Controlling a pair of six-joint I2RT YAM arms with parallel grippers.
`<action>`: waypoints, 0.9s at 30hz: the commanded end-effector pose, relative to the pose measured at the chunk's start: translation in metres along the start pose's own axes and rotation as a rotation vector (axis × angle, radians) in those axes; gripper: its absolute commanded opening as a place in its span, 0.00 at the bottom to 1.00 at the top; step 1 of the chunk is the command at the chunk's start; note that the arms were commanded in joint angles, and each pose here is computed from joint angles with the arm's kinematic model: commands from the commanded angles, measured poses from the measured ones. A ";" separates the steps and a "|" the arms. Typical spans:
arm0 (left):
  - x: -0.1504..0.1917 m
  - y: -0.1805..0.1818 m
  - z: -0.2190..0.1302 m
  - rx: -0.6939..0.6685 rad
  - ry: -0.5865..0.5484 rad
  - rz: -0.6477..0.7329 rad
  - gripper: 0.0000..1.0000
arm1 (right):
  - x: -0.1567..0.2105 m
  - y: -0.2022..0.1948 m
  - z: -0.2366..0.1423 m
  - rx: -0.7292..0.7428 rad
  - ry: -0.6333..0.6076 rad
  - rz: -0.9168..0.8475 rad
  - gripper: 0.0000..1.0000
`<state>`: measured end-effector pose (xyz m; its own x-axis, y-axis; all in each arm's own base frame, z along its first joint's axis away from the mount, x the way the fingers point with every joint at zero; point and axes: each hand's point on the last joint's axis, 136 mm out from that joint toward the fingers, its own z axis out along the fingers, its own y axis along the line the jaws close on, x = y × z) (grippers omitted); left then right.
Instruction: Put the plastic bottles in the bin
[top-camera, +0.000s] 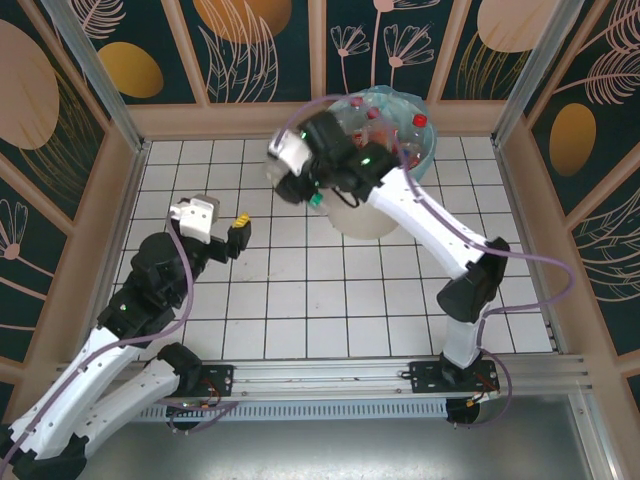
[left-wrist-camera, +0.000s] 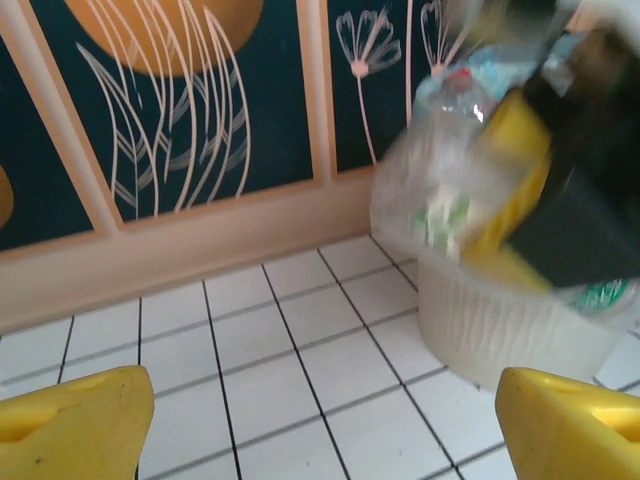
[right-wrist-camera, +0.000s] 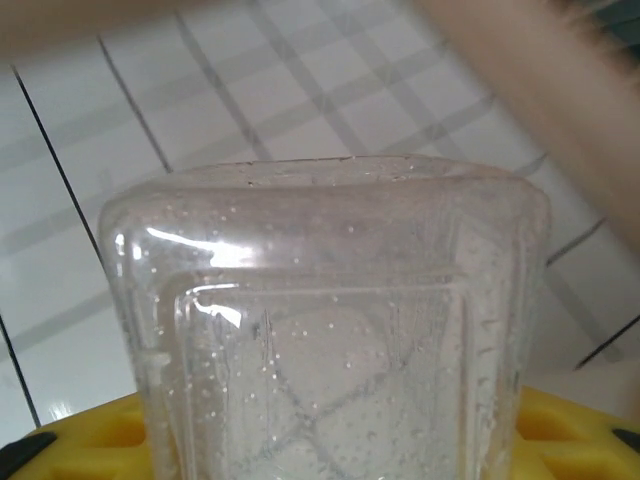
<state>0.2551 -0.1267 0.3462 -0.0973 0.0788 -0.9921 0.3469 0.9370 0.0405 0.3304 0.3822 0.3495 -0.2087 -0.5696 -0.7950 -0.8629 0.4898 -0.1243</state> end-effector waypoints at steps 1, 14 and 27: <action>-0.029 -0.002 0.001 0.013 -0.039 -0.003 0.87 | -0.039 -0.003 -0.074 -0.030 -0.106 0.100 0.49; -0.037 -0.009 0.006 0.047 -0.061 -0.050 0.86 | 0.016 -0.121 -0.080 0.437 0.066 0.090 0.53; -0.025 -0.006 0.008 0.028 -0.048 -0.088 0.86 | 0.048 -0.147 -0.070 0.529 0.152 0.141 0.92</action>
<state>0.2622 -0.1384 0.3620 -0.1053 0.0099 -0.9944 0.3702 0.9285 -0.0300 0.4170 0.2433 0.3470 -0.4312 -0.5823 -0.6892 -0.5246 0.7833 -0.3336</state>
